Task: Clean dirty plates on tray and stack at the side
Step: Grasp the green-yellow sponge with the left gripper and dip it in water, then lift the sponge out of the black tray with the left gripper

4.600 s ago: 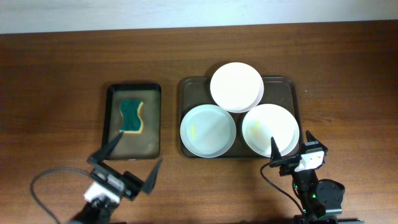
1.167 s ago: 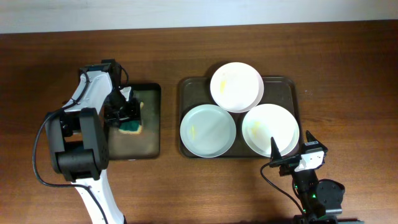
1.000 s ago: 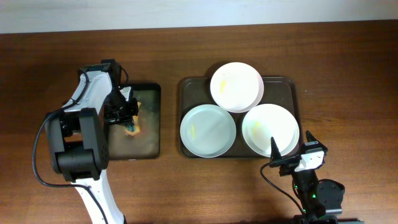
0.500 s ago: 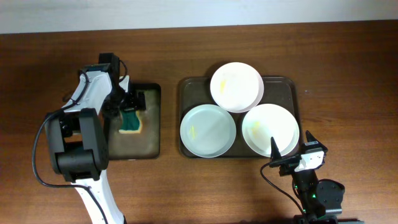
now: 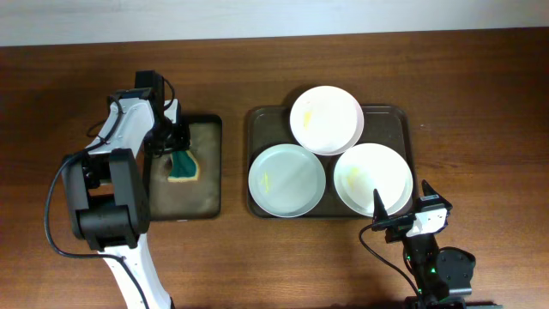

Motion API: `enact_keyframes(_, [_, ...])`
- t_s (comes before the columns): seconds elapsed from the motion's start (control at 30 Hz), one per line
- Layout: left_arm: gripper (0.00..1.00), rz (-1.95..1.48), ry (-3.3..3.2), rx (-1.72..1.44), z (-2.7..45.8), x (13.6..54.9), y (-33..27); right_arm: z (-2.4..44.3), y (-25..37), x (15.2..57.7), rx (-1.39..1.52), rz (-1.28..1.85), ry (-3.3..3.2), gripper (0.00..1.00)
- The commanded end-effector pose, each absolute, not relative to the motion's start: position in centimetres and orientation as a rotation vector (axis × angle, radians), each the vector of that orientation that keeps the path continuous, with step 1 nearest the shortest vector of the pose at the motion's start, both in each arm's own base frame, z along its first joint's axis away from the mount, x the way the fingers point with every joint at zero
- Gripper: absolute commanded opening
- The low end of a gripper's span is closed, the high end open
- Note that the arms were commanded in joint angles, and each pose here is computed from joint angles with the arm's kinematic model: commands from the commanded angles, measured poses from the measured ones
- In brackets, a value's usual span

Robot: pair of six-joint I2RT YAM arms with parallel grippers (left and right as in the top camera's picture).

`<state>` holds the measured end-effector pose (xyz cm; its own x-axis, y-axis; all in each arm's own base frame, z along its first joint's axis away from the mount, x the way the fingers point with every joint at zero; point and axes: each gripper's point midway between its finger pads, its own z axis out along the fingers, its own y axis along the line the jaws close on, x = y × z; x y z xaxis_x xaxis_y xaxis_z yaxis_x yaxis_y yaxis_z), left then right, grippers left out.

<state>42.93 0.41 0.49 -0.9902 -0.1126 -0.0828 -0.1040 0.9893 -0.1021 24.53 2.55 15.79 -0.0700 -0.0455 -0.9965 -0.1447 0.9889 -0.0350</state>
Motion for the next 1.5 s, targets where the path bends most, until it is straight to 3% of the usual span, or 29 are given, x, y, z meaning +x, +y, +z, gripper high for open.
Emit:
enact_keyframes(0.0, [0.99, -0.169, 3.130, -0.170, -0.3, 41.0, 0.1, 15.5, 2.6, 24.5, -0.140, 0.090, 1.650, 0.98])
enact_keyframes(0.23, [0.99, -0.177, 3.299, -0.194, 0.0, 36.9, -0.1, 15.5, 2.6, 24.5, -0.140, 0.090, 1.650, 0.98])
enact_keyframes(0.3, [0.91, -0.178, 3.322, -0.197, 0.1, 36.3, -0.1, 15.5, 2.6, 24.5, -0.140, 0.090, 1.650, 0.98])
enact_keyframes(0.33, [0.84, -0.178, 3.329, -0.198, 0.1, 36.1, -0.1, 15.5, 2.6, 24.5, -0.140, 0.090, 1.650, 0.98])
enact_keyframes(0.37, [0.70, -0.178, 3.331, -0.199, 0.2, 36.1, -0.1, 15.5, 2.6, 24.5, -0.140, 0.090, 1.650, 0.98])
enact_keyframes(0.47, [0.11, -0.177, 3.330, -0.199, 0.1, 36.1, -0.1, 15.5, 2.6, 24.5, -0.140, 0.090, 1.650, 0.98])
enact_keyframes(0.5, [0.00, -0.177, 3.329, -0.198, 0.1, 36.1, -0.1, 15.5, 2.6, 24.5, -0.140, 0.090, 1.650, 0.98])
enact_keyframes(0.63, [0.00, -0.177, 3.313, -0.196, 0.1, 36.5, -0.1, 15.5, 2.6, 24.5, -0.140, 0.090, 1.650, 0.98])
enact_keyframes(0.67, [0.06, -0.176, 3.308, -0.195, 0.0, 36.6, -0.1, 15.5, 2.6, 24.5, -0.140, 0.090, 1.650, 0.98])
enact_keyframes(0.7, [0.42, -0.176, 3.299, -0.194, 0.0, 36.8, -0.1, 15.5, 2.6, 24.5, -0.140, 0.090, 1.650, 0.98])
enact_keyframes(0.73, [0.99, -0.175, 3.286, -0.192, 0.0, 37.2, 0.0, 15.5, 2.6, 24.5, -0.140, 0.090, 1.650, 0.98])
enact_keyframes(1.03, [1.00, -0.169, 3.152, -0.173, -0.3, 40.5, 0.1, 15.5, 2.6, 24.5, -0.140, 0.090, 1.650, 0.98])
enact_keyframes(1.1, [0.84, -0.170, 3.153, -0.173, -0.3, 40.4, 0.1, 15.5, 2.6, 24.5, -0.140, 0.090, 1.650, 0.98])
enact_keyframes(1.27, [0.01, -0.170, 3.164, -0.174, -0.3, 40.2, 0.1, 15.5, 2.6, 24.5, -0.140, 0.090, 1.650, 0.98])
enact_keyframes(1.47, [0.00, -0.172, 3.198, -0.180, 2.4, 40.1, 0.1, 15.5, 2.6, 24.5, -0.140, 0.090, 1.650, 0.98])
